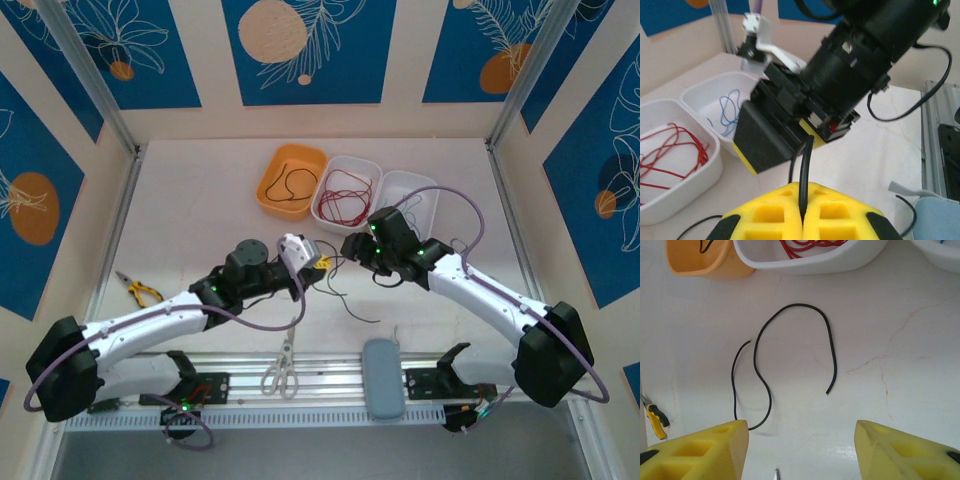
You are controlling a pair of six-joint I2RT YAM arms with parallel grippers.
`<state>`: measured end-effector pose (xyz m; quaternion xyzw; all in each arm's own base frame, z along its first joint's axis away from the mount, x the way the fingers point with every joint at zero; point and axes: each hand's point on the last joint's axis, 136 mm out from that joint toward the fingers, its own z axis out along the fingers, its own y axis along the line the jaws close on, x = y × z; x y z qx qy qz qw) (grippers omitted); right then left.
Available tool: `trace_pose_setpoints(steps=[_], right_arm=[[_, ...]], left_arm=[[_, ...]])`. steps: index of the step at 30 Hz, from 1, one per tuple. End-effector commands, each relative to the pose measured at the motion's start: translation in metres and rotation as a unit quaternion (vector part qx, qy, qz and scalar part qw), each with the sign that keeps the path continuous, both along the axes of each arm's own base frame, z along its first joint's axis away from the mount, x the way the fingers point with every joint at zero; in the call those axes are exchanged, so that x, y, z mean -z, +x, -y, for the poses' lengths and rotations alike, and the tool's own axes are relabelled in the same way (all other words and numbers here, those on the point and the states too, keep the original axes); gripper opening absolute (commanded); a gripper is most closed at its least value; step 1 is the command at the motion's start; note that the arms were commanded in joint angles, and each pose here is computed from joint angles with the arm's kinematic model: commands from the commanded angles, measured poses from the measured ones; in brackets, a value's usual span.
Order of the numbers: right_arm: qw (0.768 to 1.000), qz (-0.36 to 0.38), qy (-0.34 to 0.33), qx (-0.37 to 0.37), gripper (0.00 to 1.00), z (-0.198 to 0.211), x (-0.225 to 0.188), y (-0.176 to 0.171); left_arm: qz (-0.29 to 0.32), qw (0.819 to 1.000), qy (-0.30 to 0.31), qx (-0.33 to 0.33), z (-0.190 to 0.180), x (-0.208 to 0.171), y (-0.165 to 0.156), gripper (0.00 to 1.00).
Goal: Untangle the cables
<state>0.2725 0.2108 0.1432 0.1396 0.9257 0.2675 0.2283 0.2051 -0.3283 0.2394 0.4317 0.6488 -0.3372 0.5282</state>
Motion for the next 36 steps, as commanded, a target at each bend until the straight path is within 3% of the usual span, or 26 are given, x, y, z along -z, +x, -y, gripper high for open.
trace_pose_setpoints(steps=[1, 10, 17, 24, 26, 36], right_arm=[[1.000, -0.011, 0.001, -0.007, 0.59, -0.001, 0.003, -0.004], [1.000, -0.004, -0.013, -0.001, 0.69, 0.006, 0.001, -0.004], [0.999, 0.020, -0.037, 0.006, 0.79, 0.016, -0.009, -0.009], [0.998, 0.037, -0.053, 0.007, 0.90, 0.023, -0.018, -0.013], [0.998, 0.039, -0.053, 0.004, 0.99, 0.022, -0.020, -0.014], [0.997, 0.045, -0.067, 0.013, 0.99, 0.029, -0.025, -0.017]], left_arm=[[0.012, 0.999, -0.019, -0.032, -0.009, -0.016, 0.005, 0.00], [0.046, 0.986, 0.012, -0.158, -0.044, -0.042, 0.040, 0.00], [0.088, 0.974, 0.021, -0.206, -0.061, -0.073, 0.062, 0.00], [0.089, 0.959, 0.025, -0.268, -0.084, -0.090, 0.103, 0.00], [0.084, 0.956, 0.023, -0.282, -0.090, -0.094, 0.119, 0.00], [0.059, 0.930, 0.017, -0.363, -0.127, -0.094, 0.205, 0.00]])
